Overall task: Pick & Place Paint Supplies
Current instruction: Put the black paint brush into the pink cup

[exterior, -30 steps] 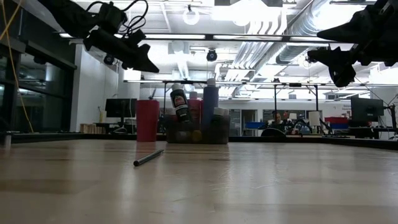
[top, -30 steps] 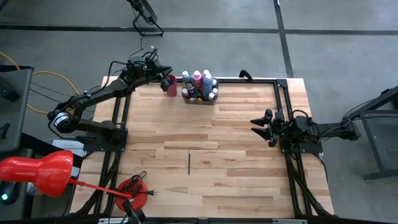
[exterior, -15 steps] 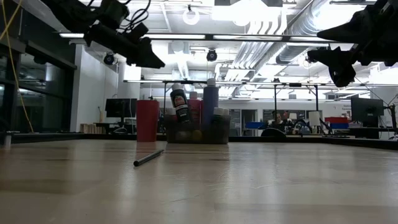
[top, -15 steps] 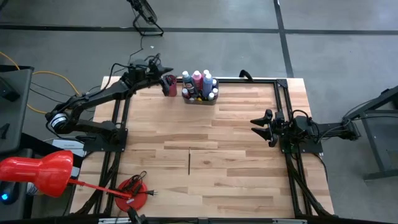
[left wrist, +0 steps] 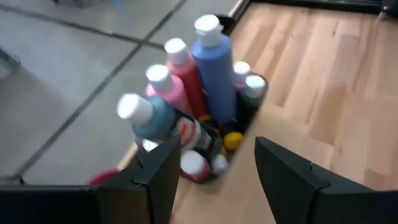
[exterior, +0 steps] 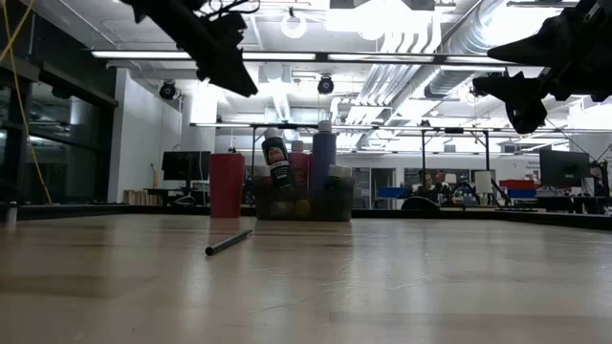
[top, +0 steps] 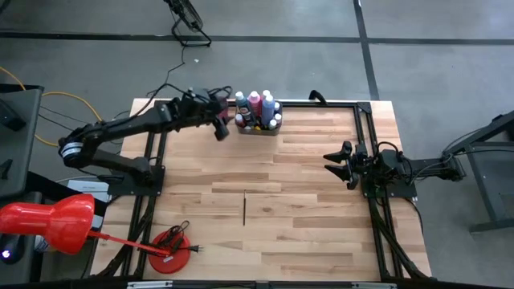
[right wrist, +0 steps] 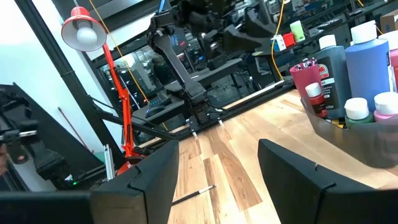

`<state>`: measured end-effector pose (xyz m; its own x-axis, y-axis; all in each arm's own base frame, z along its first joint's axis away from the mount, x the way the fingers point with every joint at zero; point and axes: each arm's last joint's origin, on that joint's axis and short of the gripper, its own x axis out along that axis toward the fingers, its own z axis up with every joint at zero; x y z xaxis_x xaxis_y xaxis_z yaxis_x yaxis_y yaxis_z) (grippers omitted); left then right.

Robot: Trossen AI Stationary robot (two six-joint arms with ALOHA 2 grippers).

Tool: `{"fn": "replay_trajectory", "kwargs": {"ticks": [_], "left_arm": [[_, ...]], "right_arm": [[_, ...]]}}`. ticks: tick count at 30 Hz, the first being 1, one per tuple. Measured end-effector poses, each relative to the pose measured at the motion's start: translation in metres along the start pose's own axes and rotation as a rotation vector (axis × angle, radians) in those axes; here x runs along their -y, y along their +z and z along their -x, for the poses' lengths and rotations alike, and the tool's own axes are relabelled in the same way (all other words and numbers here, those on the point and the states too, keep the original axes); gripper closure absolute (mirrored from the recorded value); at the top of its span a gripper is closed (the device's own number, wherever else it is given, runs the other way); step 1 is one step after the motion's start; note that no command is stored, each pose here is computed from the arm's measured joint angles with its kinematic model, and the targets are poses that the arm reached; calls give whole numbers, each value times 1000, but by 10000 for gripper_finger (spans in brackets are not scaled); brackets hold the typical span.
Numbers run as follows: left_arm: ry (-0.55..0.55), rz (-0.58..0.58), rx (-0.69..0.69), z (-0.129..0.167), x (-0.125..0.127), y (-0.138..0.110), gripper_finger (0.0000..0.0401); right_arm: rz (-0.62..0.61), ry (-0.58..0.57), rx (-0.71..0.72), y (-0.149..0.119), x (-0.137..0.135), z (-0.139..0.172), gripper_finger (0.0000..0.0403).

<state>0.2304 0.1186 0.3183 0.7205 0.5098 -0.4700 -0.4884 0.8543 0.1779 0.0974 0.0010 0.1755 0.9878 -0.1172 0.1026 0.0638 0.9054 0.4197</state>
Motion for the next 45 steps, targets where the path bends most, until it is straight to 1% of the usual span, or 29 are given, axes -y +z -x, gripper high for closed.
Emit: {"fn": "replay_trajectory", "kwargs": {"ticks": [3,8,16,21,23,26,33,37,41,45], "left_arm": [[-10,63,-47,5,15,0,203],[-49,253,-169,10,39,-10,203],[-116,357,-390,7,91,-32,203],[-139,435,-470,-5,120,-42,203],[-141,474,-482,-12,129,-45,203],[-131,579,-502,-22,140,-49,203],[-134,771,-475,-48,160,-54,203],[-145,825,-467,-60,168,-58,203],[-139,858,-476,-63,172,-61,203],[-140,863,-491,-62,174,-62,203]], "right_arm": [[0,0,0,0,0,0,190],[0,0,0,0,0,0,190],[0,0,0,0,0,0,190],[0,0,0,0,0,0,190],[0,0,0,0,0,0,190],[0,0,0,0,0,0,190],[0,0,0,0,0,0,190],[0,0,0,0,0,0,190],[0,0,0,0,0,0,190],[0,0,0,0,0,0,190]]}}
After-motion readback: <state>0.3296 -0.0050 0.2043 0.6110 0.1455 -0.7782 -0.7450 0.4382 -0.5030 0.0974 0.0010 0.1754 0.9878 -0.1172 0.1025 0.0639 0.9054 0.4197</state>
